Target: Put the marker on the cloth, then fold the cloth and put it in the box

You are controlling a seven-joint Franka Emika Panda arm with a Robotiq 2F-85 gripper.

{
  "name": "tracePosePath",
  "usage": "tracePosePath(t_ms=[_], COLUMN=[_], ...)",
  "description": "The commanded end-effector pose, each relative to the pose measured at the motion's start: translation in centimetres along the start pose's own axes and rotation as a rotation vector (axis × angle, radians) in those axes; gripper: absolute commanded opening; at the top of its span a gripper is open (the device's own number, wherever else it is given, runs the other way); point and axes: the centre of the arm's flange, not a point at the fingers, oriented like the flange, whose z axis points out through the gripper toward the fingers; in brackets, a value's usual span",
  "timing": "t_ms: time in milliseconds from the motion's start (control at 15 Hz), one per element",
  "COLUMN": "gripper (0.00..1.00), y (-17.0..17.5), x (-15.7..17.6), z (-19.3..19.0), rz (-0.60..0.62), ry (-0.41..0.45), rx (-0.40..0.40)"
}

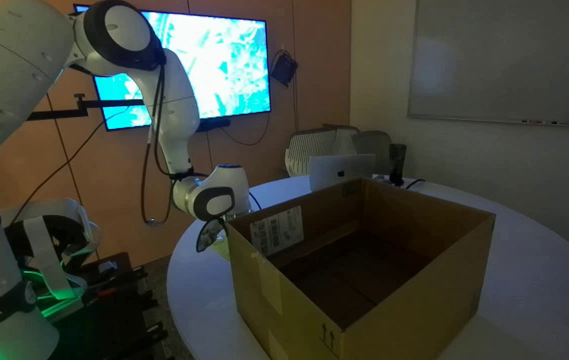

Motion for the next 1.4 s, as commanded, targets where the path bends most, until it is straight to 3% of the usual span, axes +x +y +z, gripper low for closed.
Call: tracePosePath(t_ms=[0, 400, 1000, 1067, 1133, 1333], gripper=[1.0, 1.0, 1.0, 0.94, 0.74, 0.5], y=[0.6, 1.0, 0.4, 0.4, 0.4, 0.3], x=[1.0, 1.8, 1.4, 1.4, 1.3, 1.1], z=[-0.4, -0.8, 2.4, 2.4, 2.4, 1.6], rz=[0.036, 0.08, 0.086, 0.081, 0.079, 0.06], ry=[0.048, 0.093, 0.083, 0.082, 0.083, 0.088], rx=[0.043, 0.074, 0.002, -0.002, -0.005, -0.009])
